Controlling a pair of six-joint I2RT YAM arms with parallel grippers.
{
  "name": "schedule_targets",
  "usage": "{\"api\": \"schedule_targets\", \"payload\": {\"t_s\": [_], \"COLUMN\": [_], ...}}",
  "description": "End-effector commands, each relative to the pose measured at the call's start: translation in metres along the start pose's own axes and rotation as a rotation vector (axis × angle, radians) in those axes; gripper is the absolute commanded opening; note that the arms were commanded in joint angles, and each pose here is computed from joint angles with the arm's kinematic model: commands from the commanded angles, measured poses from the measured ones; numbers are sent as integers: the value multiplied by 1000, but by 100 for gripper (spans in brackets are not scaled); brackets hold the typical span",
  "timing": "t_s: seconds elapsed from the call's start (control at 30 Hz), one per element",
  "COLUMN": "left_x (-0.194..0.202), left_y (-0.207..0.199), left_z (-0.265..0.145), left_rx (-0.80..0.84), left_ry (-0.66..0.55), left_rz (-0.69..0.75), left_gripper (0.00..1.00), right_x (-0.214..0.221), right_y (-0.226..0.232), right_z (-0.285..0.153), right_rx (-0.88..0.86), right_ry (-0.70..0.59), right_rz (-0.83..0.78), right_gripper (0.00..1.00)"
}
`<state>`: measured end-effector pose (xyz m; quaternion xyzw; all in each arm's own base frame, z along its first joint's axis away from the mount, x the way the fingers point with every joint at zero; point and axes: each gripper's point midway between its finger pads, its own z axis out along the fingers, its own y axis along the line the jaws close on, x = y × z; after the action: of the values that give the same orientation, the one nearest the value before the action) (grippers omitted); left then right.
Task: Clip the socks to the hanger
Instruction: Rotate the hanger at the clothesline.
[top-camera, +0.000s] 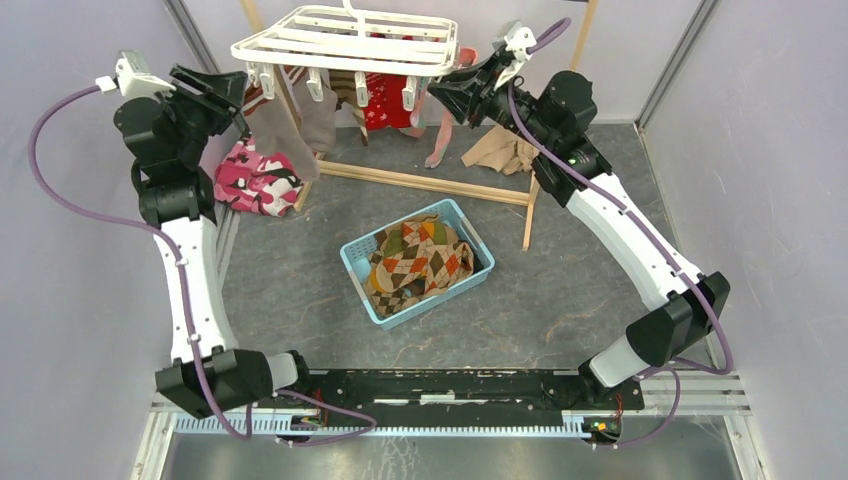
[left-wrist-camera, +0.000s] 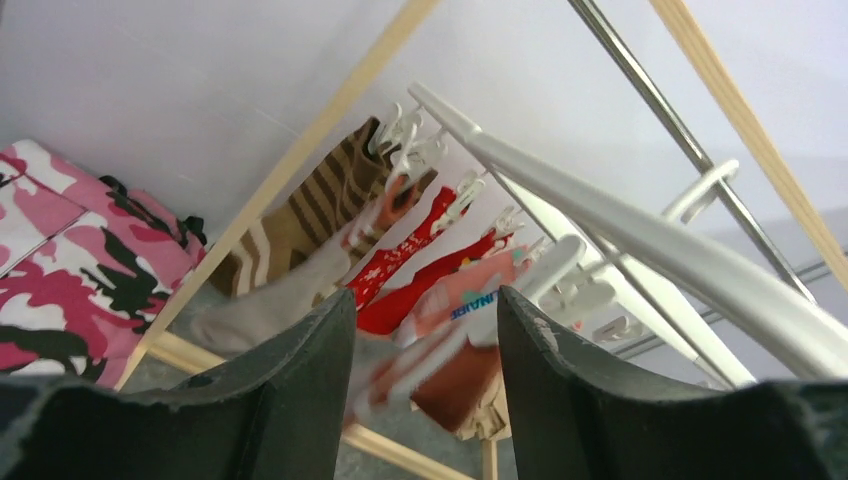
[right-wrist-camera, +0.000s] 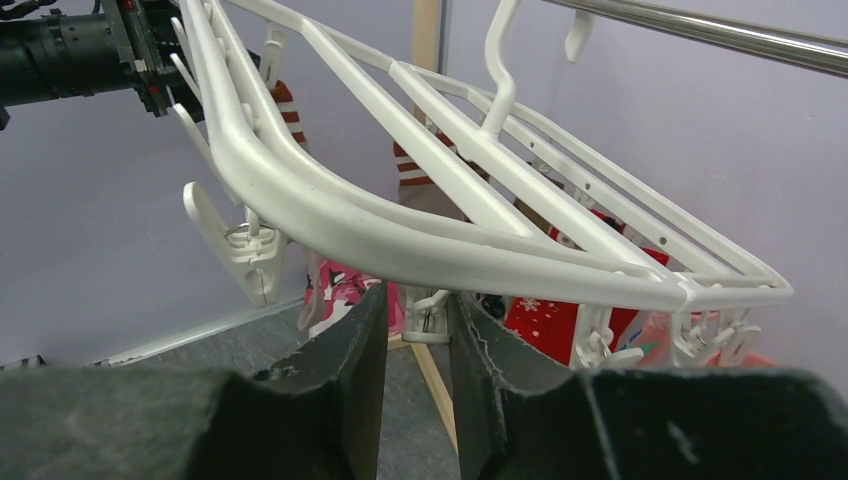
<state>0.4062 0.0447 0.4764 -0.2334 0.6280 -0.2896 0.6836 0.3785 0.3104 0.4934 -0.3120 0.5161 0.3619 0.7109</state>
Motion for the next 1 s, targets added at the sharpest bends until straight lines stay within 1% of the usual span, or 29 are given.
{"api": "schedule_targets", "payload": {"t_s": [0.0,0.17,0.3,0.4,0.47,0.53,0.6,0.67,0.73,0.8,0.97], "left_x": [0,-10,-15,-15,-7,19,41,70,89,105,116], "left_y": [0,17,24,23,15,4,-9,-10,-15,-13,-9], "left_z": [-25,-59,-79,-89,-91,-86,-84,-82,-81,-79,-66], "left_rx": [-129,-343,-417,-423,-362,-227,-105,-10,86,136,199], "left_ry": [-26,-110,-149,-159,-133,-54,-1,68,90,106,83], "left_rz": [166,247,307,338,366,396,381,347,308,269,205], "left_gripper": [57,55,56,57,60,62,62,62,61,61,62], "right_x": [-37,-36,-37,-38,-38,-38,-37,-39,-38,-37,-29], "right_y": [15,29,39,45,50,56,63,71,78,83,89], "right_z": [-6,0,5,9,12,17,24,29,35,39,47], "right_rx": [-25,-52,-72,-85,-97,-110,-127,-144,-158,-168,-171], "right_ry": [-69,-71,-71,-73,-74,-77,-77,-83,-84,-84,-70], "right_rz": [-46,-42,-41,-36,-31,-25,-17,-15,-10,-7,2], "right_gripper": [32,32,31,31,31,31,31,31,31,30,30]}}
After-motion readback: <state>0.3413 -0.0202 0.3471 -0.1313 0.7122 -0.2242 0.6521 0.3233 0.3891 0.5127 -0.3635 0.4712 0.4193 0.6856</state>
